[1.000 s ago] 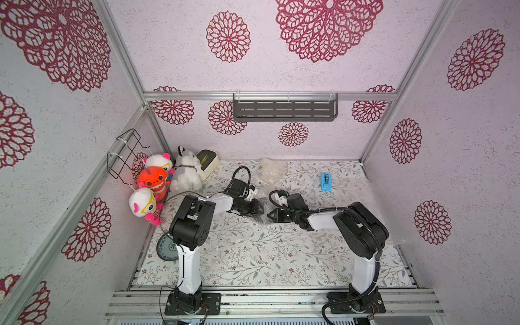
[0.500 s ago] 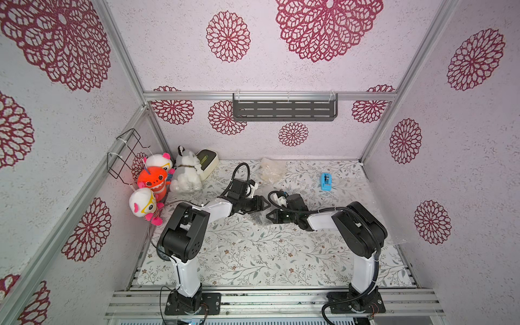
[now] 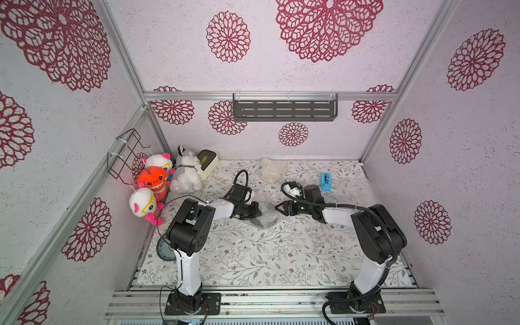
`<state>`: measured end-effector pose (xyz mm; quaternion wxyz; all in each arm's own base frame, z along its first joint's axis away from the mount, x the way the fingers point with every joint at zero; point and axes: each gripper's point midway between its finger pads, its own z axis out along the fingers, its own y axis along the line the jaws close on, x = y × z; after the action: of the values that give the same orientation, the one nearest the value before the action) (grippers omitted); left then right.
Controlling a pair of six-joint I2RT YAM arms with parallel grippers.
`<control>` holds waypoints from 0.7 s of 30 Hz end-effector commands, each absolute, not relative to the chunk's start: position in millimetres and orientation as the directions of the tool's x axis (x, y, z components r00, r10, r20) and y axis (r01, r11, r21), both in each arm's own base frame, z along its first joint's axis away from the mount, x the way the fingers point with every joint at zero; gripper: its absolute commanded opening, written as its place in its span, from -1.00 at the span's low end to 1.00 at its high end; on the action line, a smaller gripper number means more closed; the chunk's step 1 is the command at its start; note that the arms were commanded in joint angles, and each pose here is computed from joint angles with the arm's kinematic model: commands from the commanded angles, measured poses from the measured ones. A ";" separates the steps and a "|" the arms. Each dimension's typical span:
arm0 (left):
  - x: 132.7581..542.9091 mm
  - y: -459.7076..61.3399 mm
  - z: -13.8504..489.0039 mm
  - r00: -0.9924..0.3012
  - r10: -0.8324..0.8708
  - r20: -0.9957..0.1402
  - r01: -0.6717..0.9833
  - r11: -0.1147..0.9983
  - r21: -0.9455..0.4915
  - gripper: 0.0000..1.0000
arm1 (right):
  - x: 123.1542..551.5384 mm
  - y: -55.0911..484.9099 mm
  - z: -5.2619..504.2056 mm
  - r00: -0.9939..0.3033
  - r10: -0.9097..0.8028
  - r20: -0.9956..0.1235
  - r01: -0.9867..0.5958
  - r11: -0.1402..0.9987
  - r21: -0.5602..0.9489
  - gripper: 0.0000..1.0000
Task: Wrap dinner plates in bubble wrap
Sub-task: Wrap the plate in the bubble wrap.
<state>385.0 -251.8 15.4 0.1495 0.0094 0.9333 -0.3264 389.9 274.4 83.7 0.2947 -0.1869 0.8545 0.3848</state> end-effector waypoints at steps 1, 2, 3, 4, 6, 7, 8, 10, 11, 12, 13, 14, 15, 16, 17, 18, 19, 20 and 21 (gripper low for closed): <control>360.6 -240.5 -15.8 -0.980 -0.049 -0.193 0.073 0.814 -0.577 -0.93 | 385.5 295.0 73.2 -0.697 -0.291 -0.656 -0.696 0.496 0.519 0.26; 360.6 -241.1 -15.8 -0.980 -0.043 -0.196 0.080 0.813 -0.577 -0.92 | 389.1 303.0 71.9 -0.685 -0.314 -0.657 -0.717 0.453 0.530 0.25; 360.3 -241.1 -16.4 -0.980 -0.040 -0.195 0.082 0.812 -0.577 -0.90 | 391.0 309.9 71.1 -0.670 -0.336 -0.662 -0.737 0.412 0.536 0.24; 359.9 -240.9 -17.2 -0.980 -0.037 -0.194 0.083 0.813 -0.576 -0.90 | 391.1 318.0 69.0 -0.657 -0.361 -0.662 -0.753 0.362 0.550 0.23; 360.0 -239.3 -17.9 -0.981 -0.036 -0.191 0.083 0.813 -0.577 -0.89 | 395.0 331.6 63.7 -0.634 -0.407 -0.657 -0.772 0.297 0.561 0.22; 359.8 -239.4 -17.7 -0.981 -0.033 -0.190 0.085 0.811 -0.579 -0.89 | 397.3 338.2 59.9 -0.625 -0.429 -0.652 -0.778 0.272 0.566 0.21; 359.9 -239.0 -17.4 -0.981 -0.032 -0.191 0.086 0.811 -0.579 -0.89 | 399.8 344.5 57.5 -0.621 -0.442 -0.648 -0.779 0.251 0.575 0.20; 359.4 -238.6 -16.9 -0.981 -0.028 -0.192 0.090 0.812 -0.577 -0.87 | 404.0 357.2 59.6 -0.614 -0.441 -0.654 -0.779 0.208 0.592 0.16; 359.3 -237.0 -16.7 -0.981 -0.028 -0.191 0.089 0.814 -0.574 -0.86 | 405.9 362.8 64.0 -0.601 -0.439 -0.668 -0.788 0.188 0.586 0.07; 358.8 -235.9 -16.8 -0.982 -0.028 -0.189 0.087 0.815 -0.574 -0.86 | 408.2 366.8 67.4 -0.582 -0.439 -0.685 -0.805 0.188 0.563 -0.07; 358.1 -234.3 -17.2 -0.982 -0.029 -0.186 0.084 0.815 -0.573 -0.85 | 411.0 368.8 72.6 -0.555 -0.435 -0.709 -0.826 0.194 0.529 -0.30; 356.9 -233.2 -16.6 -0.983 -0.029 -0.184 0.083 0.815 -0.574 -0.85 | 415.3 369.1 80.6 -0.523 -0.419 -0.742 -0.850 0.204 0.485 -0.53; 355.4 -232.0 -16.1 -0.983 -0.029 -0.182 0.083 0.814 -0.575 -0.83 | 419.6 368.0 88.4 -0.503 -0.399 -0.767 -0.864 0.222 0.451 -0.68; 353.5 -230.8 -14.8 -0.983 -0.027 -0.183 0.085 0.812 -0.577 -0.81 | 421.7 364.8 97.1 -0.480 -0.379 -0.791 -0.877 0.242 0.416 -0.79; 351.5 -230.0 -12.8 -0.982 -0.022 -0.185 0.091 0.811 -0.578 -0.79 | 423.4 360.9 103.1 -0.463 -0.371 -0.805 -0.884 0.266 0.385 -0.88; 349.0 -229.2 -11.8 -0.983 -0.015 -0.184 0.095 0.812 -0.576 -0.75 | 423.5 357.3 106.9 -0.453 -0.372 -0.810 -0.886 0.287 0.364 -0.95; 345.7 -227.0 -13.7 -0.984 -0.008 -0.175 0.095 0.818 -0.568 -0.73 | 423.0 352.5 105.7 -0.452 -0.387 -0.804 -0.884 0.317 0.344 -1.00; 342.3 -224.7 -16.3 -0.986 0.000 -0.167 0.095 0.825 -0.557 -0.70 | 422.9 345.7 102.0 -0.463 -0.404 -0.789 -0.874 0.356 0.330 -1.00; 343.8 -224.7 -5.3 -0.982 0.005 -0.191 0.113 0.822 -0.558 -0.68 | 422.0 340.6 97.2 -0.481 -0.412 -0.774 -0.860 0.392 0.326 -1.00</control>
<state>372.0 -249.8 19.9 0.1396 0.0418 0.9250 -0.3509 408.9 341.9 46.5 0.2265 -0.3860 0.7961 0.4074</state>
